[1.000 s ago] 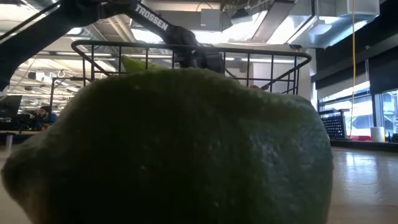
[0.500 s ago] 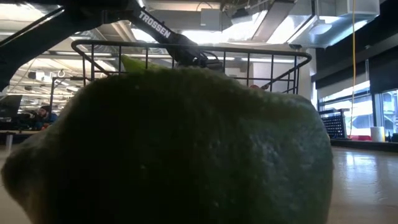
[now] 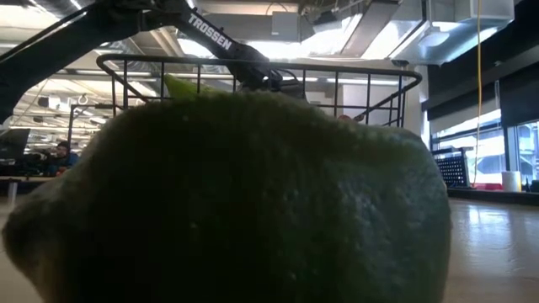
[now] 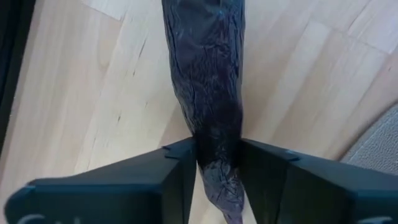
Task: Build produce basket
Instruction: Put the purple eggplant into the black wire basket
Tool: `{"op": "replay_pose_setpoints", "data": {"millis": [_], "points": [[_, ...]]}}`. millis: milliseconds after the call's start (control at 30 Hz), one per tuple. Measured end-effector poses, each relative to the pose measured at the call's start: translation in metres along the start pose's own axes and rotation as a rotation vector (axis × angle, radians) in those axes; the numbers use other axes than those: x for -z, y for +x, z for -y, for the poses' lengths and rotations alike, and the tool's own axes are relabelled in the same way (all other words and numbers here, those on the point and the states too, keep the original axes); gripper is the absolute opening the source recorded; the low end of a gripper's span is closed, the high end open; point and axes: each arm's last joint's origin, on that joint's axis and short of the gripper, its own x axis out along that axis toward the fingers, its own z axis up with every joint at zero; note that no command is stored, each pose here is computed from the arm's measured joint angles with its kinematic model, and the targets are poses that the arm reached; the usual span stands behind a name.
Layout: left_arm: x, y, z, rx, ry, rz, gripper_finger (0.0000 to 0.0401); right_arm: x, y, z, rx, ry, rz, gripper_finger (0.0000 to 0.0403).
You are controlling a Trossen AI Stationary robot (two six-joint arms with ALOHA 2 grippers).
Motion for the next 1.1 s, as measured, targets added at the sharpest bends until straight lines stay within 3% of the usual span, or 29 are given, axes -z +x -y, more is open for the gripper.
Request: {"op": "replay_pose_setpoints", "data": {"millis": [300, 733, 1100], "points": [[-0.002, -0.006, 0.002, -0.004, 0.006, 0.015, 0.0054, 0.0, 0.0, 0.0, 0.0, -0.002, -0.001, 0.0084], [-0.016, -0.044, -0.001, -0.001, 0.037, 0.008, 0.0049, 0.003, -0.002, 0.0, -0.001, -0.012, -0.025, 0.0084], [-0.031, -0.111, 0.011, 0.039, 0.103, 0.055, 0.0048, 0.015, -0.06, -0.006, -0.072, -0.081, 0.067, 0.0084]]}}
